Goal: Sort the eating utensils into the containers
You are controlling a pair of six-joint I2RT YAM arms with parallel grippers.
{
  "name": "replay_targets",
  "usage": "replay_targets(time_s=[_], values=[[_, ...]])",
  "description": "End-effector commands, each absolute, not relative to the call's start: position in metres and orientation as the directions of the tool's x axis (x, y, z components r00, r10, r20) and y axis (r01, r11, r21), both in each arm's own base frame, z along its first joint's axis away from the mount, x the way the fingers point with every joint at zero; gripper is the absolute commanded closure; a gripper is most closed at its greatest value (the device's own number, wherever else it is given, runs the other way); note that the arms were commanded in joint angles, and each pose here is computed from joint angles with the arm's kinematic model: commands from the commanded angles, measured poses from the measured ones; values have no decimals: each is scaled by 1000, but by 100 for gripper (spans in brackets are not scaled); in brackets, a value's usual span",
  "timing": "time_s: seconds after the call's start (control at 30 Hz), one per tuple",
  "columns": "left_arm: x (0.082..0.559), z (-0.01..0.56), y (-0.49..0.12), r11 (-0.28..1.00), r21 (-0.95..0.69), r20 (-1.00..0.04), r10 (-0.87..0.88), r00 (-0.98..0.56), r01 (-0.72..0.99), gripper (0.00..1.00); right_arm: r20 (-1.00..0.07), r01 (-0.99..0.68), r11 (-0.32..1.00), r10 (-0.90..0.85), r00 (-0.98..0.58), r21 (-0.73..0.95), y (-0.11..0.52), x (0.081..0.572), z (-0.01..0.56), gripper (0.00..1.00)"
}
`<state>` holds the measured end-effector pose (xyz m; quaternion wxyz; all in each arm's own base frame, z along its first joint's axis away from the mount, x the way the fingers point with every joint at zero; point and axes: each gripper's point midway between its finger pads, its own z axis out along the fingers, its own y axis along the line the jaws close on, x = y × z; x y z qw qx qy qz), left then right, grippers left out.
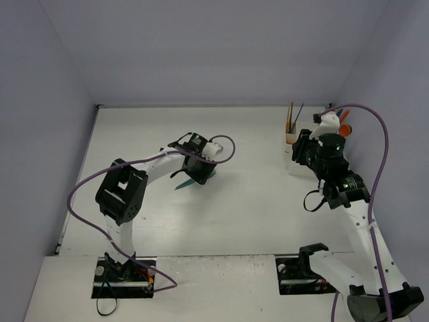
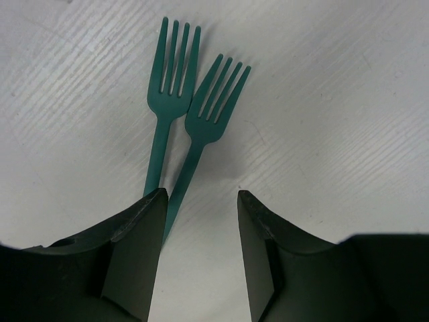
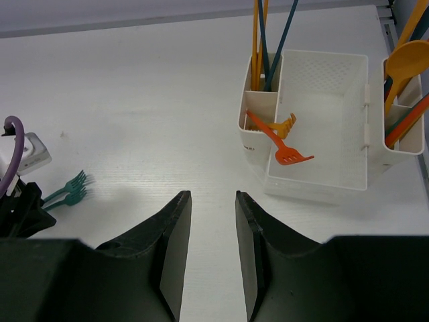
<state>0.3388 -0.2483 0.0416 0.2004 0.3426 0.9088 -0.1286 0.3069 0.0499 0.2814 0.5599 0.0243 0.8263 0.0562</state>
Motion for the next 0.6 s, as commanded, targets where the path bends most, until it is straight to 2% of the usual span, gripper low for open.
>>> replay_targets(time_s=[0.0, 0.3, 0.57], values=[[354, 53, -259, 719, -90, -499, 566, -656, 689, 57, -939, -42, 988, 127, -321, 148, 54, 310, 295, 69], [339, 43, -259, 720, -100, -469, 575, -671, 687, 61, -937, -41, 987, 136, -320, 157, 54, 305, 293, 69], [327, 62, -272, 694, -99, -514, 577, -634, 713, 89, -930, -96, 977, 151, -336, 193, 66, 304, 293, 69]])
